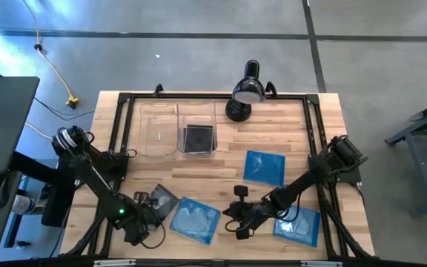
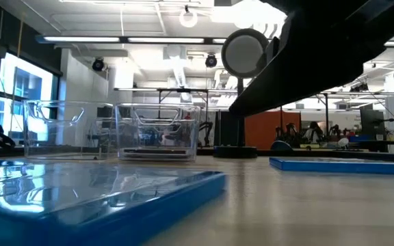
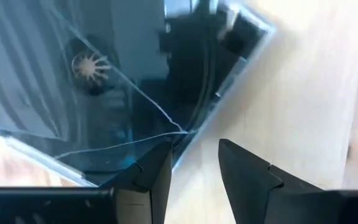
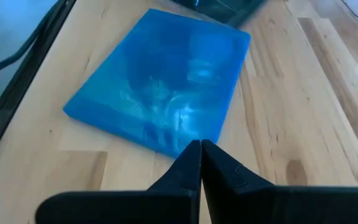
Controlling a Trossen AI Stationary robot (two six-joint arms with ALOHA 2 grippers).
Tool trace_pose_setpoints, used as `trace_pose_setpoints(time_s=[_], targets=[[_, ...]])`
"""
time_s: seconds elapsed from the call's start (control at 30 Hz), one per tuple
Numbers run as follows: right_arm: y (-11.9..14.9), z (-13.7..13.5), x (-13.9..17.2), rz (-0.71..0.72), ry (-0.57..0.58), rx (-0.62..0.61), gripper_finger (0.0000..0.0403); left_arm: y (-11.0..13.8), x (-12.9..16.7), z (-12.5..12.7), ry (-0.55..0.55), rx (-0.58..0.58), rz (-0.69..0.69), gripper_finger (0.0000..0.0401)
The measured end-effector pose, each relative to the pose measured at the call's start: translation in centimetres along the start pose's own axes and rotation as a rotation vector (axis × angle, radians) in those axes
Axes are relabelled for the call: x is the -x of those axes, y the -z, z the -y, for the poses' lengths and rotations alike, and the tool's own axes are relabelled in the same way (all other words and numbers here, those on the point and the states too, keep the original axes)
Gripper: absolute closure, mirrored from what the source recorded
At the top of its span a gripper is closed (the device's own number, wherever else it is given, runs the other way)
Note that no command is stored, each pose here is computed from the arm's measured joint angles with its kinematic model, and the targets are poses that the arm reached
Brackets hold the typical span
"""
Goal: Pick & place jewel cases by type
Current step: Put the black CD case into the right transparent bin
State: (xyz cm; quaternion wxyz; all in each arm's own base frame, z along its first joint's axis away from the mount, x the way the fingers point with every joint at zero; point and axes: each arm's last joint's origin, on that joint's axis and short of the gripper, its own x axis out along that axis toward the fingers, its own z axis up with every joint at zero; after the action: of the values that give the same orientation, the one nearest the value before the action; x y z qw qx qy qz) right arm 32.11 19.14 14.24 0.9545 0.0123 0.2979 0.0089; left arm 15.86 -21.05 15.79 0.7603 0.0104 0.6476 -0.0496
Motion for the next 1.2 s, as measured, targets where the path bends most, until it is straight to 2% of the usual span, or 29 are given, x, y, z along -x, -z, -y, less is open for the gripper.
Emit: trace_pose_setpoints(time_s=[0.33, 0.43, 0.5, 0.57, 0.63, 0.77, 0.87, 1.0, 1.2], targets=[[0.2, 0.1, 0.0, -0.011, 0.026, 0.013, 0.0402, -5.3, 1.7, -1.3, -0.052, -0.094, 0.257, 0.0272], [0.0, 0.1, 0.0, 0.0, 0.019, 0.008, 0.0402, -6.5, 1.6, -2.4, -0.053, -0.065, 0.285, 0.0272], [-0.3, 0.1, -0.1, 0.021, -0.011, -0.004, 0.0402, -6.9, 1.7, -3.3, -0.048, -0.026, 0.236, 0.0272], [-0.7, 0.0, -0.1, 0.05, -0.051, -0.001, 0.0402, -6.7, 2.4, -4.1, -0.039, 0.043, 0.145, 0.0272], [-1.0, -0.2, -0.2, 0.085, -0.078, 0.016, 0.0402, -6.5, 3.2, -4.9, -0.05, 0.199, 0.034, 0.0272], [-0.9, -0.1, -0.6, 0.086, -0.08, 0.038, 0.0402, -5.3, 4.6, -6.4, -0.212, 0.46, -0.138, 0.0272], [-0.5, 0.1, -1.1, 0.075, -0.068, 0.037, 0.0402, -4.4, 5.2, -7.3, -0.303, 0.628, -0.156, 0.0272], [-0.3, 0.7, -1.8, 0.065, -0.05, 0.018, 0.0402, -3.1, 5.3, -8.5, -0.306, 0.76, -0.129, 0.0272], [-0.8, 1.6, -2.1, 0.1, 0.016, -0.013, 0.0402, -1.4, 4.7, -9.8, -0.113, 0.883, 0.047, 0.0272]])
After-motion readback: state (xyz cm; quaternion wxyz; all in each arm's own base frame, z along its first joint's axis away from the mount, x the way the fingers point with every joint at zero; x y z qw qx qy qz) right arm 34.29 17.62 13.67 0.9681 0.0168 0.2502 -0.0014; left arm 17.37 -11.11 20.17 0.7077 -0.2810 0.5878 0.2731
